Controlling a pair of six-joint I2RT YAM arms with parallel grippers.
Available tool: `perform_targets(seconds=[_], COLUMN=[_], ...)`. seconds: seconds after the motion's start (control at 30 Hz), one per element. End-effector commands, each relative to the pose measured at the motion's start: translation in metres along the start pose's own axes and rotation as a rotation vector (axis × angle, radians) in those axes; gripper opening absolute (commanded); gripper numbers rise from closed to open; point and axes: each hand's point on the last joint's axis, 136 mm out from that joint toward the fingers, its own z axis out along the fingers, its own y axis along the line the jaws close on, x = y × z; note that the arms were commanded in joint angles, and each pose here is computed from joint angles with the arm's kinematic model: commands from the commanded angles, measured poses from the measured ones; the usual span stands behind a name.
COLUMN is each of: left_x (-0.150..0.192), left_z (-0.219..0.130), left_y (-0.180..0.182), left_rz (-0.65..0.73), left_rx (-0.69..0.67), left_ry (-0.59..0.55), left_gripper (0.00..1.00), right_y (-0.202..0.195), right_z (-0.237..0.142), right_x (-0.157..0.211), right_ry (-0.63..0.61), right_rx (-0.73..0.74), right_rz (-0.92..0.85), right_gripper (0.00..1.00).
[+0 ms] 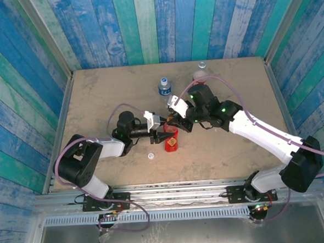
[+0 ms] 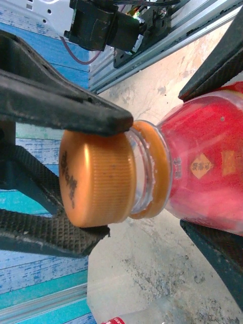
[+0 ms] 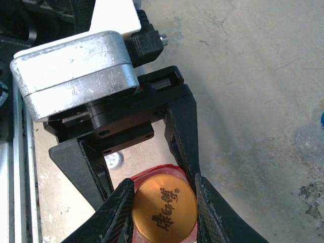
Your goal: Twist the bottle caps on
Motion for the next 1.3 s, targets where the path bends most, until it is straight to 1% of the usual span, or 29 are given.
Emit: perform_targets(seconds=[0.0, 0.1, 0.27, 0.37, 0.43, 0.53, 0.6, 0.73, 0.83, 0.97, 1.13, 1.27], left_x=[-0.012, -0.019, -0.023, -0.026, -0.026, -0.026, -0.025, -0.023, -0.022, -0.020, -0.020, -0.019], left_z=[-0.005, -0.009, -0.010, -0.009, -0.008, -0.010, -0.010, -0.008, -0.007, -0.007, -0.007, -0.007], left_y=[0.003, 0.011, 0.014, 0.014, 0.016, 0.020, 0.019, 0.019, 0.020, 0.021, 0.021, 0.021], left_rz=[0.004, 0.017, 0.026, 0.044, 0.059, 0.067, 0.073, 0.085, 0.092, 0.098, 0.099, 0.102], left_rx=[-0.063, -0.131, -0.157, -0.182, -0.208, -0.235, -0.239, -0.243, -0.252, -0.261, -0.256, -0.260], left_ry=[-0.028, -0.053, -0.063, -0.066, -0.060, -0.058, -0.055, -0.045, -0.032, -0.021, -0.025, -0.019], left_gripper=[0.59, 0.59, 0.58, 0.58, 0.58, 0.57, 0.57, 0.58, 0.57, 0.58, 0.57, 0.57], right_y=[-0.004, -0.008, -0.001, -0.003, -0.002, 0.000, 0.003, 0.003, 0.009, 0.012, 0.010, 0.008], right_z=[0.006, 0.009, 0.013, 0.015, 0.016, 0.018, 0.017, 0.014, 0.015, 0.013, 0.010, 0.008], right_x=[0.024, 0.031, 0.044, 0.050, 0.055, 0.072, 0.078, 0.077, 0.078, 0.079, 0.072, 0.077], right_ry=[0.049, 0.040, 0.063, 0.096, 0.125, 0.221, 0.258, 0.277, 0.338, 0.419, 0.429, 0.439], right_rx=[0.033, 0.083, 0.142, 0.177, 0.211, 0.252, 0.267, 0.274, 0.260, 0.308, 0.324, 0.342], right_rz=[0.143, 0.219, 0.214, 0.265, 0.288, 0.326, 0.334, 0.368, 0.381, 0.368, 0.375, 0.381], right_gripper=[0.26, 0.27, 0.26, 0.26, 0.25, 0.26, 0.26, 0.26, 0.26, 0.27, 0.27, 0.27])
